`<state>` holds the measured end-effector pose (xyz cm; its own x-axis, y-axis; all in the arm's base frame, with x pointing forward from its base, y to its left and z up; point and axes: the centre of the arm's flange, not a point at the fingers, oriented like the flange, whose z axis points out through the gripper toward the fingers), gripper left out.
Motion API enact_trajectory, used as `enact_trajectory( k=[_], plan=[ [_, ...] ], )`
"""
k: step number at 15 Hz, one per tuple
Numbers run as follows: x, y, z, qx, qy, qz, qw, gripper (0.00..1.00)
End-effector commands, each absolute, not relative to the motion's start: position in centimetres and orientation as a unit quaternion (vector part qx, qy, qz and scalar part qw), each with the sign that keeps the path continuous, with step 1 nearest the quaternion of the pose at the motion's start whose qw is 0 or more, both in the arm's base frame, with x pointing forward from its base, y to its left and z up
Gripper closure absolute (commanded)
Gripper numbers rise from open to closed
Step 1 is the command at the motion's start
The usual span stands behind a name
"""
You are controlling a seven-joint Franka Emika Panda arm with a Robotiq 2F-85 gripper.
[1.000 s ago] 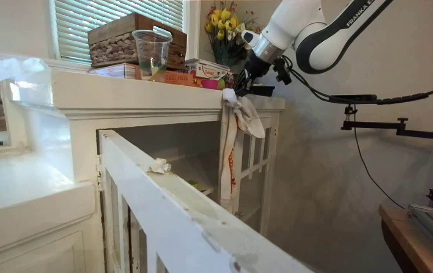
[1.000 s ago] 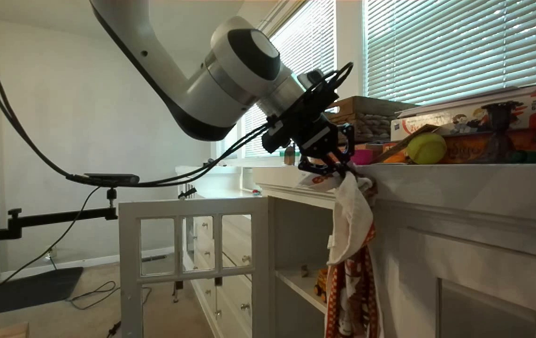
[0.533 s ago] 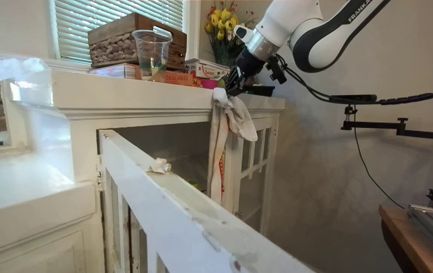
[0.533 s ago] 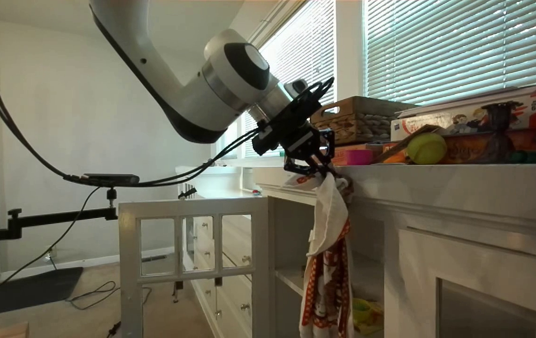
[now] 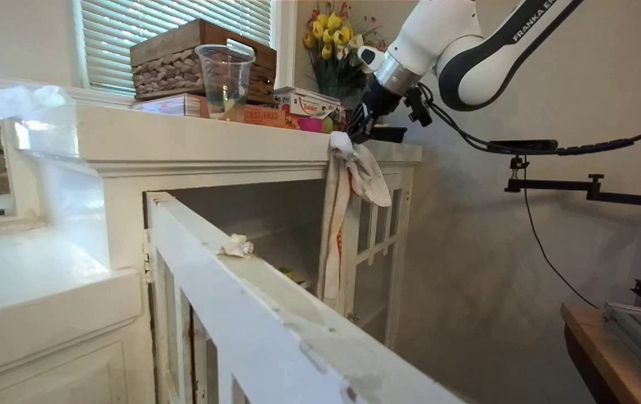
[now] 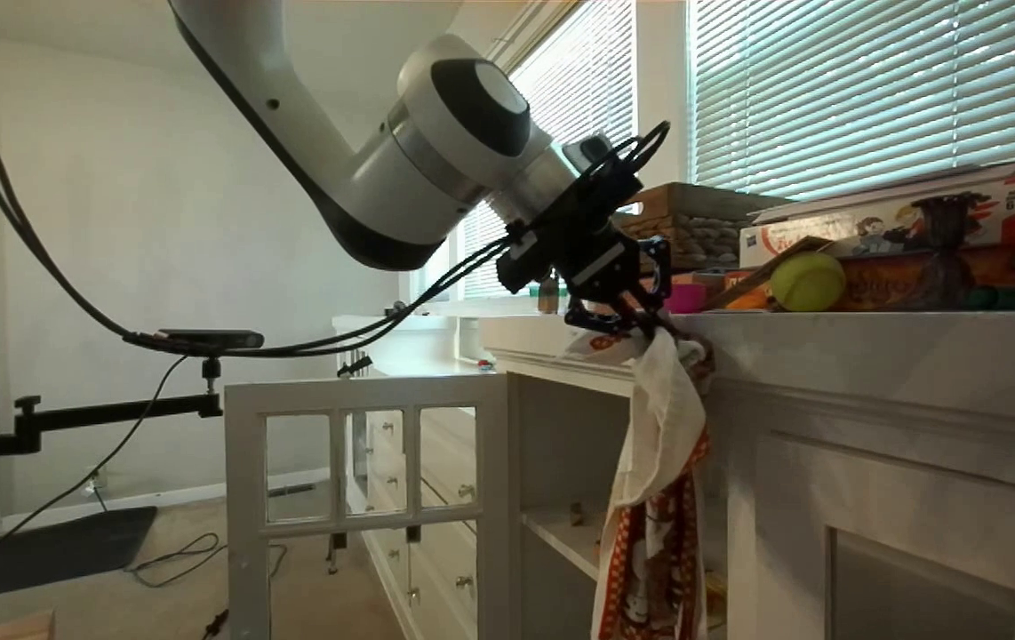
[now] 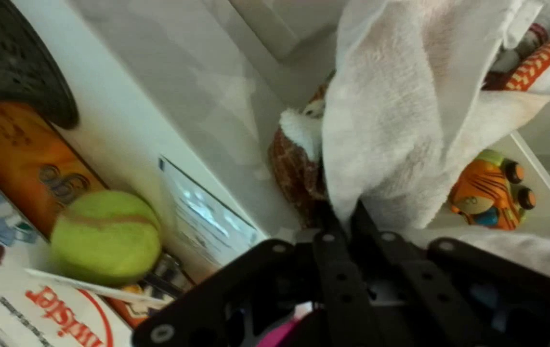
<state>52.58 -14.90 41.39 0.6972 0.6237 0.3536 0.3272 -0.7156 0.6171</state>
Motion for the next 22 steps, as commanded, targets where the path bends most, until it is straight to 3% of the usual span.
enact_trajectory(
  k=[1,7,22],
  plan=[
    [51.9,-21.1,42.3,0.876,0.248,0.288,0.298,0.97],
    [50.1,-25.7,43.1,0.874,0.222,0.279,0.329,0.97],
    [52.6,-18.7,42.4,0.860,0.283,0.296,0.305,0.97]
  ],
)
